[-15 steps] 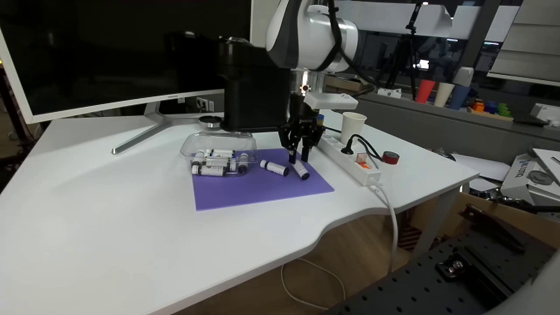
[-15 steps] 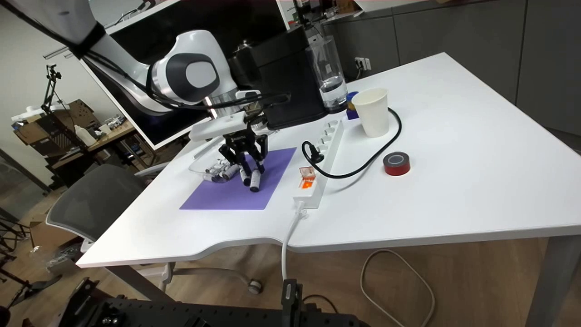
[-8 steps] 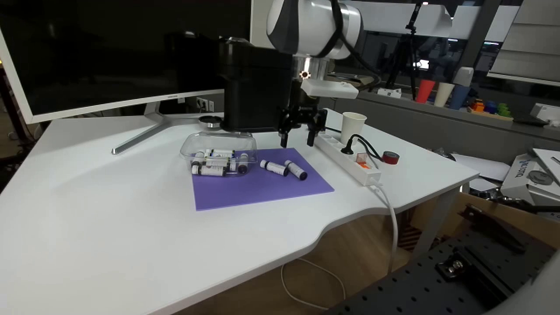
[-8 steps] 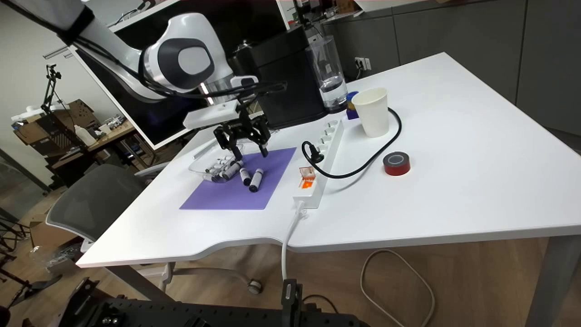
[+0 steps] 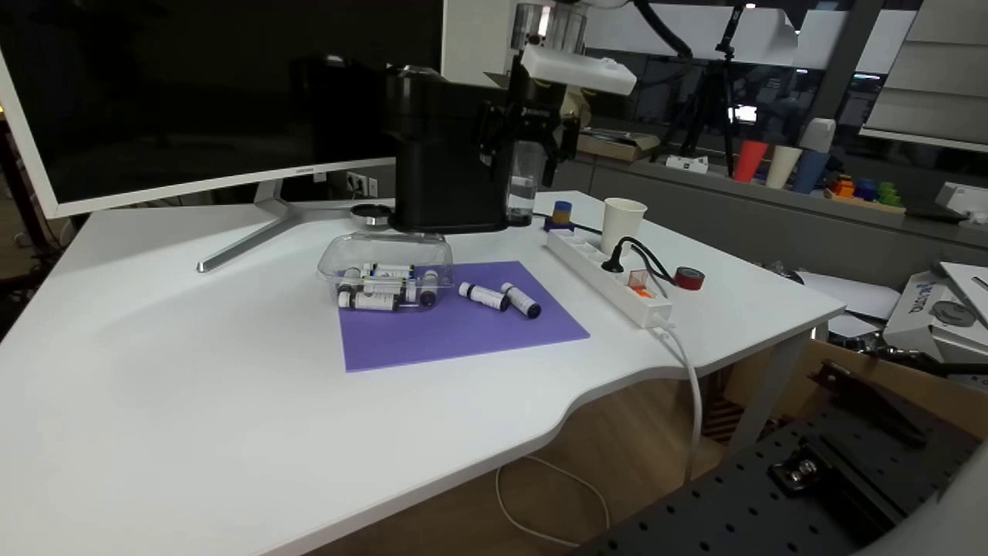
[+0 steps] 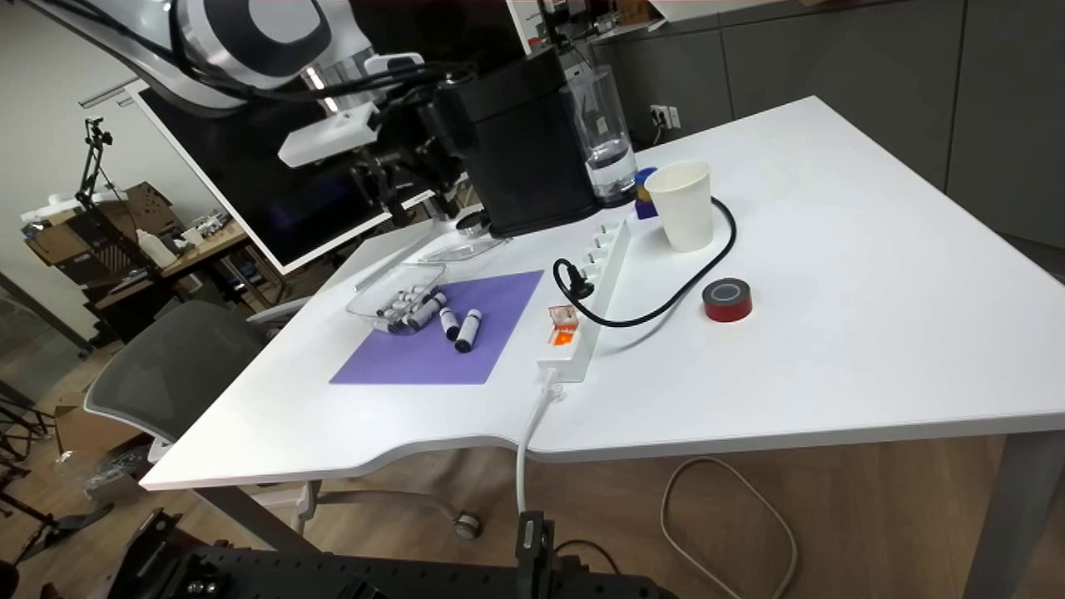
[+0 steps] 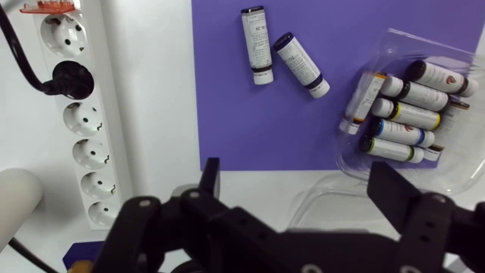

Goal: Pick up the bottle from the bowl and put it on the table

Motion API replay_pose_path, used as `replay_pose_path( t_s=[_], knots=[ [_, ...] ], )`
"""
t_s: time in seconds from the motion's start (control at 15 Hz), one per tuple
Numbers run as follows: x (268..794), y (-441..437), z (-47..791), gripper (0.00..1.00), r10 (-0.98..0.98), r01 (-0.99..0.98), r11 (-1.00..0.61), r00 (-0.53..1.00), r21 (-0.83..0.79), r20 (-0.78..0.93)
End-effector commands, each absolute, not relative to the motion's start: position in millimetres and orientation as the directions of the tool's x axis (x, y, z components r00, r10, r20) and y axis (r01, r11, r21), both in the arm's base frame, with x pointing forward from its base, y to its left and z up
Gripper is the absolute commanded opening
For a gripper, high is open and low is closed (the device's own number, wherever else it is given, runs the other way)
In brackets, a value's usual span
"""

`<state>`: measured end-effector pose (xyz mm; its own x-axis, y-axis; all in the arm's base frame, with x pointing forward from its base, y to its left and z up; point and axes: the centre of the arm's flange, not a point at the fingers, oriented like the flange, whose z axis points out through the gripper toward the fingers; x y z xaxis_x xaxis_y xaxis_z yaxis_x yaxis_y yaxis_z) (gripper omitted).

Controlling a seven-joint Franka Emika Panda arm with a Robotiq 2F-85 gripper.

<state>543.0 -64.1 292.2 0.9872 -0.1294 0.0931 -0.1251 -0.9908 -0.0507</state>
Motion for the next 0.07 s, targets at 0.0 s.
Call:
replay_pose_path(
  t_s=[0.0],
  knots=[
    [526.3,-57.5,323.6,1.00,-0.175,-0.172,-0.984,0.978,-0.037,0.113]
  ],
)
